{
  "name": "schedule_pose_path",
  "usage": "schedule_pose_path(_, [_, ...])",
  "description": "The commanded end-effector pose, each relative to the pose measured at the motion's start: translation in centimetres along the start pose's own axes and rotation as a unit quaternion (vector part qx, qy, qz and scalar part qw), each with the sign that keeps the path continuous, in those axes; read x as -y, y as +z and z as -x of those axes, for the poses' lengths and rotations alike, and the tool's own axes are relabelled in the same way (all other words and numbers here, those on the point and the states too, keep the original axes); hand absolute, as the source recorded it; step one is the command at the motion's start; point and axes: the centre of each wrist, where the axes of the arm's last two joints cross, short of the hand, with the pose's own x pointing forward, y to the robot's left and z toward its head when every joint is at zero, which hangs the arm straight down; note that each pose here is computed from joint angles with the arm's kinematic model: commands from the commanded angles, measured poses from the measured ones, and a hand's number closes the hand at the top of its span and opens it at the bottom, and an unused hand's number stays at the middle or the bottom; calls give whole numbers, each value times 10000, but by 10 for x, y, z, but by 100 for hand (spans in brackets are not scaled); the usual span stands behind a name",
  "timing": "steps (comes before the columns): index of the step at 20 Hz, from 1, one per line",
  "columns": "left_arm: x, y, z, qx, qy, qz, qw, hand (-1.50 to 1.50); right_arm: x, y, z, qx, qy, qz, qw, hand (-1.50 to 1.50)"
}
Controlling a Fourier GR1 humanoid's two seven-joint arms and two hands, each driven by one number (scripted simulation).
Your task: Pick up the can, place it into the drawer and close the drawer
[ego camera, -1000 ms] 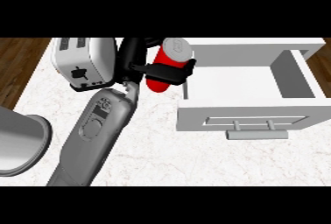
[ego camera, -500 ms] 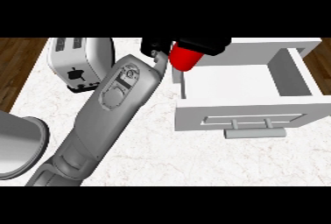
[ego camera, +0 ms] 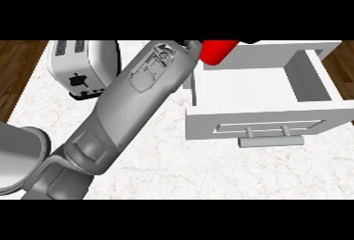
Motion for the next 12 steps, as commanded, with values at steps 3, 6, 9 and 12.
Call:
schedule_pose_path(3, [11,-7,5,-80,-147,-101,9998,150,-4,1,6,54,22,-132,9999,-150])
schedule_pose_path(6, [10,-17,-5,-120,-285,2,9995,150,-15,-11,-8,-20,-4,-88,10000,-150])
schedule_pose_path(9, [20,-13,-8,-160,-401,-78,9990,150,-8,-7,11,-18,100,-40,9999,-150])
schedule_pose_path(12, [13,-17,8,-336,-337,-53,9989,150,-10,-5,1,38,-10,-128,9999,-150])
